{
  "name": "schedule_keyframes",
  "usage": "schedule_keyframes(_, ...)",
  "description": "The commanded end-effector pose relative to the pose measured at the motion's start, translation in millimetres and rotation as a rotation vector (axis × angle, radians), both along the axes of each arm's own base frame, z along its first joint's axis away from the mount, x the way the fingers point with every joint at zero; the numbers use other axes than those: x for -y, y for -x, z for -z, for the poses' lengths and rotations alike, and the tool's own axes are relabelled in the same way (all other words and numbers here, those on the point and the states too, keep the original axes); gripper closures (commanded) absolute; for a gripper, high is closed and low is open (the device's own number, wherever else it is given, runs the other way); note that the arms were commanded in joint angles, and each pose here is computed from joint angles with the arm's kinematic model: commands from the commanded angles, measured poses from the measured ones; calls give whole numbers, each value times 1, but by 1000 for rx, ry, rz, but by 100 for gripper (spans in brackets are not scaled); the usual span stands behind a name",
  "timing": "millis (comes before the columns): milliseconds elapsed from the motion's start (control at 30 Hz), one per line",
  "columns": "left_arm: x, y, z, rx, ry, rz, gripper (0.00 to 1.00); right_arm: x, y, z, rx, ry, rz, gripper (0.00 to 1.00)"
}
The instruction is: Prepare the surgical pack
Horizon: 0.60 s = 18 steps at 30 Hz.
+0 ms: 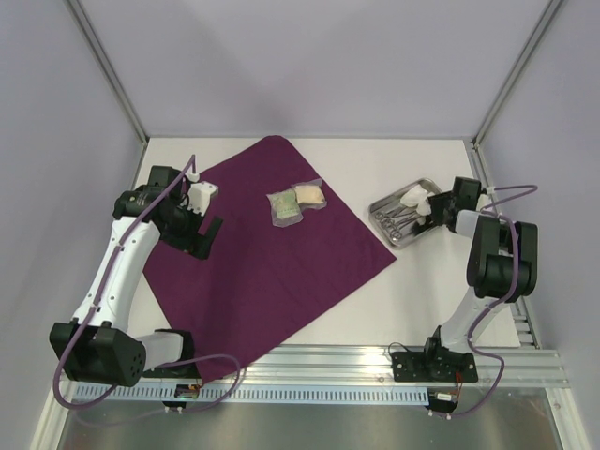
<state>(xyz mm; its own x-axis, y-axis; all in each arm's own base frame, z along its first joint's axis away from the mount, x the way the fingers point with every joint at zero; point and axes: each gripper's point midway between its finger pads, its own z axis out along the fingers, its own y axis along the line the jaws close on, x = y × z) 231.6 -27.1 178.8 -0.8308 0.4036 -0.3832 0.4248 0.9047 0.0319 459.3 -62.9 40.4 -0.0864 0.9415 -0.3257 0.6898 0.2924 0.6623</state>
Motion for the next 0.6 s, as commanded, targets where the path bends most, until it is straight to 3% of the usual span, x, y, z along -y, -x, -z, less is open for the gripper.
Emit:
schedule_keyframes(0, 4, -1, -11, 47, 26, 5, 0, 13, -3, -17, 19, 50, 39, 54)
schedule_keyframes(367, 7, 0, -19, 60, 42, 18, 0, 29, 6, -68, 32, 156, 88, 47)
schedule_keyframes(567, 7, 3, -28, 87, 41, 25, 0, 44, 30, -77, -107, 232, 129, 45)
